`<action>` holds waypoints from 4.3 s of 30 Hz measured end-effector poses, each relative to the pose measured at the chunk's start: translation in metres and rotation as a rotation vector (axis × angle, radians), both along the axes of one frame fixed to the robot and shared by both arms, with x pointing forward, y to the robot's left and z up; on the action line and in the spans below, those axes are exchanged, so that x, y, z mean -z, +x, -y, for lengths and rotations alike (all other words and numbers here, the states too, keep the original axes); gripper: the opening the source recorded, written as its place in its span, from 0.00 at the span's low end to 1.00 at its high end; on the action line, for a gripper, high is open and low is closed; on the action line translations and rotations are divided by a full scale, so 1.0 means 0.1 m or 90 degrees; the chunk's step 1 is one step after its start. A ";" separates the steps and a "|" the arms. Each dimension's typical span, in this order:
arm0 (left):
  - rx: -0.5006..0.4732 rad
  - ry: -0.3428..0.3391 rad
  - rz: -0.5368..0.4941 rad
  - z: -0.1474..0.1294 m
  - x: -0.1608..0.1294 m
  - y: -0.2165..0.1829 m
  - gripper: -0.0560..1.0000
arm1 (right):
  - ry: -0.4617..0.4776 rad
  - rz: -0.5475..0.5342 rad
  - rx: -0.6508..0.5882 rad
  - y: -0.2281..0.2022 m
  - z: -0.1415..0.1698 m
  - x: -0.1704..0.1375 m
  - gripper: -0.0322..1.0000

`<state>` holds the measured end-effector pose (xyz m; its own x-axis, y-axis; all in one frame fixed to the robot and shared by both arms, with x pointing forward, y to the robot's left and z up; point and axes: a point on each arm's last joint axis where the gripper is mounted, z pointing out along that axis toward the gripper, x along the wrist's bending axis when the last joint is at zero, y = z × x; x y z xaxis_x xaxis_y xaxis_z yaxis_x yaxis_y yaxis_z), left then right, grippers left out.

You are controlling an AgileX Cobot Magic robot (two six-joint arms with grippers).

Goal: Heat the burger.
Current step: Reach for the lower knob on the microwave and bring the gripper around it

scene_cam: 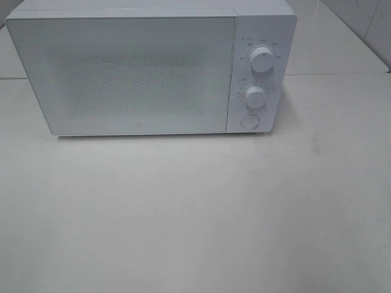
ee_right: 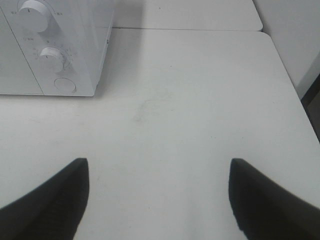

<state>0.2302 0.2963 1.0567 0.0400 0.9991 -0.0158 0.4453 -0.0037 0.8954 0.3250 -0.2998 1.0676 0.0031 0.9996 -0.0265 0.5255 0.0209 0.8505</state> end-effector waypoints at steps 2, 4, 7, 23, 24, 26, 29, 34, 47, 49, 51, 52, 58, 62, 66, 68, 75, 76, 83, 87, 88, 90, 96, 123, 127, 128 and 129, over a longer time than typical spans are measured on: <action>0.000 0.000 0.000 0.00 0.00 0.00 0.99 | 0.000 0.001 -0.003 0.14 -0.01 0.04 0.76; 0.000 0.000 0.000 0.00 0.00 0.00 0.99 | 0.001 0.003 -0.005 0.19 -0.01 0.05 0.76; 0.000 0.000 0.000 0.00 0.00 0.00 0.99 | 0.001 0.007 -0.009 0.35 -0.02 0.14 0.76; 0.000 0.000 0.000 0.00 0.00 0.00 0.99 | 0.031 0.106 -0.019 0.89 -0.07 0.41 0.76; 0.000 0.000 0.000 0.00 0.00 0.00 0.99 | 0.032 0.117 -0.021 0.92 -0.07 0.43 0.76; 0.000 0.000 0.000 0.00 0.00 0.00 0.99 | 0.034 0.136 -0.024 0.96 -0.08 0.50 0.76; 0.000 0.000 0.000 0.00 0.00 0.00 0.99 | 0.035 0.157 -0.030 1.02 -0.09 0.60 0.76; 0.000 0.000 0.000 0.00 0.00 0.00 0.99 | 0.036 0.168 -0.034 1.09 -0.10 0.73 0.76; 0.000 0.000 0.000 0.00 0.00 0.00 0.99 | 0.028 0.200 -0.015 1.23 -0.21 1.05 0.76; 0.000 0.000 0.000 0.00 0.00 0.00 0.99 | 0.022 0.199 -0.021 1.23 -0.24 1.07 0.76; 0.000 0.000 0.000 0.00 0.00 0.00 0.99 | 0.010 0.197 -0.028 1.23 -0.35 1.13 0.76; 0.000 0.000 0.000 0.00 0.00 0.00 0.99 | 0.010 0.197 -0.028 1.23 -0.35 1.13 0.76; 0.000 0.000 0.000 0.00 0.00 0.00 0.99 | -0.017 0.213 -0.031 1.23 -0.59 1.23 0.76; 0.000 0.000 0.000 0.00 0.00 0.00 0.99 | -0.024 0.227 -0.035 1.21 -0.73 1.30 0.76; 0.000 0.000 0.000 0.00 0.00 0.00 0.99 | -0.031 0.212 -0.046 1.18 -0.86 1.40 0.76; 0.000 0.000 0.000 0.00 0.00 0.00 0.99 | -0.030 0.207 -0.046 1.18 -0.90 1.42 0.76; 0.000 0.000 0.000 0.00 0.00 0.00 0.99 | -0.029 0.204 -0.052 1.27 -1.18 1.47 0.76; 0.000 0.000 0.000 0.00 0.00 0.00 0.99 | -0.030 0.203 -0.058 1.28 -1.22 1.48 0.76; 0.000 0.000 0.000 0.00 0.00 0.00 0.99 | -0.028 0.210 -0.073 1.38 -1.39 1.50 0.76; 0.000 0.000 0.000 0.00 0.00 0.00 0.99 | -0.027 0.211 -0.070 1.45 -1.46 1.53 0.76; 0.000 0.000 0.000 0.00 0.00 0.00 0.99 | -0.027 0.211 -0.070 1.45 -1.46 1.53 0.76; 0.000 0.000 0.000 0.00 0.00 0.00 0.99 | -0.025 0.212 -0.068 1.53 -1.53 1.56 0.76; 0.000 0.000 0.000 0.00 0.00 0.00 0.99 | -0.019 0.219 -0.066 1.63 -1.63 1.58 0.76; 0.000 0.000 0.000 0.00 0.00 0.00 0.99 | -0.009 0.249 -0.007 2.22 -1.69 1.70 0.76; 0.000 0.000 0.000 0.00 0.00 0.00 0.99 | -0.008 0.250 -0.001 2.28 -1.70 1.74 0.76; 0.000 0.000 0.000 0.00 0.00 0.00 0.99 | -0.008 0.251 0.000 2.31 -1.71 1.76 0.76; 0.000 0.000 0.000 0.00 0.00 0.00 0.99 | -0.007 0.250 0.000 2.32 -1.72 1.77 0.76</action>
